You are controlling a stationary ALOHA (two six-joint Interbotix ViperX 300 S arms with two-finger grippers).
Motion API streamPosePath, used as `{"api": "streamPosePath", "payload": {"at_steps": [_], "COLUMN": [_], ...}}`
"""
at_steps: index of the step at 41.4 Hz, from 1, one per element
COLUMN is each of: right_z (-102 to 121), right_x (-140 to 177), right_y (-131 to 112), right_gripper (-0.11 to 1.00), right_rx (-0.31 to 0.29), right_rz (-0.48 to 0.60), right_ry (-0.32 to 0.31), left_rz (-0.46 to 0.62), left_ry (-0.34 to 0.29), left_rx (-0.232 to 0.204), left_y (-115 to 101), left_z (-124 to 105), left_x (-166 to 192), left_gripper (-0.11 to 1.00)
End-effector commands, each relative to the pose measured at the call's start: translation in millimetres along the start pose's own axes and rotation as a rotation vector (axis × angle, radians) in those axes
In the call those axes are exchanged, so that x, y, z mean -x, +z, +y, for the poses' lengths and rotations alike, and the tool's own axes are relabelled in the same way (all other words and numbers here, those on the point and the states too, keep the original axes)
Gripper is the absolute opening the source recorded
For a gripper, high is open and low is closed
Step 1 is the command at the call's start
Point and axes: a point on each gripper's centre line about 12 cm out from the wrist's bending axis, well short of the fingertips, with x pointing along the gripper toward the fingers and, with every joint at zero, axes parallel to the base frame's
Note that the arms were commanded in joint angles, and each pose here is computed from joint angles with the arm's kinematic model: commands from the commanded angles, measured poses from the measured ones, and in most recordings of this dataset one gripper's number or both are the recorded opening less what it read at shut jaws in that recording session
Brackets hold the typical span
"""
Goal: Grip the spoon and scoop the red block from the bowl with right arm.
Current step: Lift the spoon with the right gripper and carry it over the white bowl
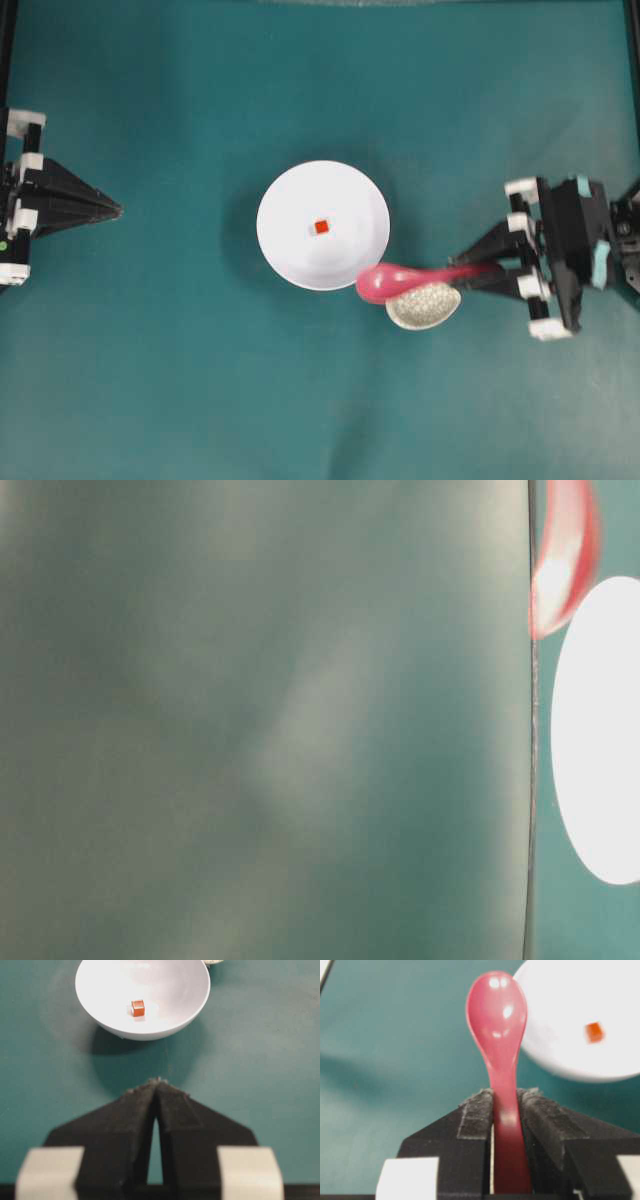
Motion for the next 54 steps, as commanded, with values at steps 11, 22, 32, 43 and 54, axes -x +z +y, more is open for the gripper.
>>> {"api": "streamPosePath", "payload": {"at_steps": [11,22,32,43,54], "right_z": [-20,-34,-34,-37,-43], "right_x": [1,4,3,-8,-25], "right_y": [57,95,105,105,113], "right_gripper": [0.24,0.24,0.24,0.24,0.24], "right_rx": [-0.053,-0.060,-0.063,-0.072,-0.093], "right_rz": [0.047,0.040,0.088,0.146,0.234], "right_ry": [-0.046,-0.078,-0.072,-0.072,-0.073], "left_rz": [-0.031,-0.035,-0.037,-0.038,-0.028], "left_ry": [-0.001,-0.001,-0.001,-0.001,0.000], "left_rx": [-0.004,-0.005,-0.019,-0.017,-0.022], "left_y": [11,12,12,12,11], "left_z": [0,0,0,0,0], "left_x": [2,3,5,7,7], "left_gripper": [0.00,0.00,0.00,0.00,0.00]}}
